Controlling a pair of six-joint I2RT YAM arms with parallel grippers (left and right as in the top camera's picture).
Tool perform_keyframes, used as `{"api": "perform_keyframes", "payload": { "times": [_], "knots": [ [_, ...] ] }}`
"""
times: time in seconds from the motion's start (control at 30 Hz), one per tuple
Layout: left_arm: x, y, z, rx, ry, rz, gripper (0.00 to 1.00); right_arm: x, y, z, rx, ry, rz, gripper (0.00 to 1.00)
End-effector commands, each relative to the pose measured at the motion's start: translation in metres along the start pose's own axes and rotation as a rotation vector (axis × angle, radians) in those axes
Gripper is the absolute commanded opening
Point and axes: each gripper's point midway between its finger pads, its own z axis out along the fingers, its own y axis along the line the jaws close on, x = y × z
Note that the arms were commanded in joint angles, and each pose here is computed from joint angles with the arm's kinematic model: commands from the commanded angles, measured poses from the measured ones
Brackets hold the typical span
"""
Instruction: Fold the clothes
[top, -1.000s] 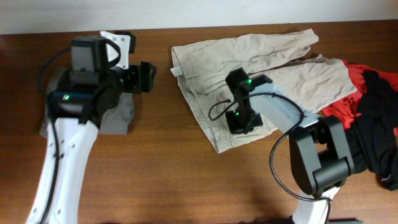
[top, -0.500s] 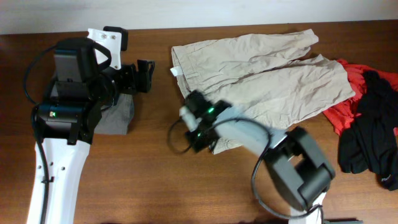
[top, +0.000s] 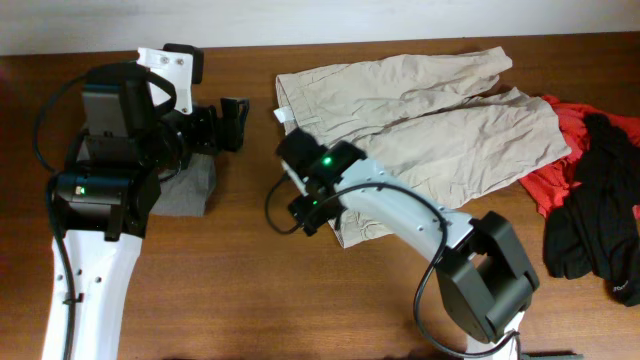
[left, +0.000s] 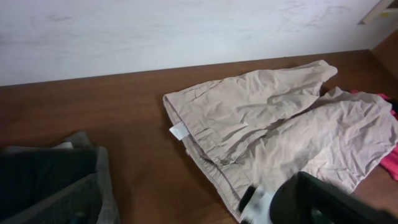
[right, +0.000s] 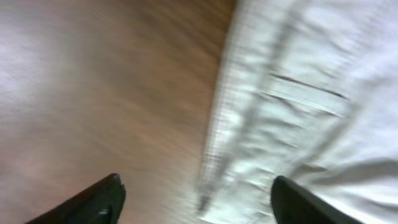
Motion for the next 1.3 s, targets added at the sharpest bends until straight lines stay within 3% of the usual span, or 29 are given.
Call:
{"api": "perform_keyframes", "payload": {
  "times": [0.0,0.13,0.27,0.37,0.47,0.5,0.63,0.73,1.0,1.13,1.2,1.27],
  "knots": [
    [-0.012,0.005,-0.013,-0.045,-0.045,0.018,0.99,0.015,-0.025,0.006,0.087,0.039,0.006,0.86],
    [-0.023,0.014,-0.024,-0.119,-0.084,0.024,0.99,0.043,-0.053,0.029,0.233,0.125,0.076,0.87],
    [-0.041,0.018,-0.045,-0.172,-0.148,0.036,0.99,0.061,-0.06,0.045,0.263,0.174,0.1,0.86],
    [-0.051,0.015,-0.06,-0.178,-0.189,0.06,0.99,0.068,-0.061,0.049,0.268,0.194,0.126,0.78],
    [-0.056,0.013,-0.07,-0.182,-0.216,0.063,0.99,0.066,-0.056,0.051,0.245,0.19,0.129,0.48],
    [-0.057,0.012,-0.074,-0.182,-0.224,0.065,0.99,0.066,-0.049,0.052,0.212,0.192,0.129,0.33],
    [-0.059,0.01,-0.08,-0.182,-0.239,0.067,0.99,0.068,-0.027,0.054,0.125,0.203,0.119,0.04],
    [-0.06,0.01,-0.082,-0.182,-0.245,0.068,0.99,0.066,-0.01,0.051,0.084,0.203,0.091,0.04],
    [-0.06,0.01,-0.082,-0.185,-0.247,0.068,0.99,0.035,0.106,0.021,-0.279,0.097,-0.194,0.04],
    [-0.06,0.011,-0.082,-0.188,-0.247,0.067,0.99,0.029,0.131,0.02,-0.265,0.034,-0.277,0.04],
    [-0.06,0.011,-0.082,-0.188,-0.246,0.067,0.99,0.027,0.124,0.023,-0.194,0.023,-0.288,0.21],
    [-0.059,0.011,-0.082,-0.188,-0.243,0.067,0.99,0.024,0.112,0.025,-0.122,0.014,-0.282,0.21]
  ]
}}
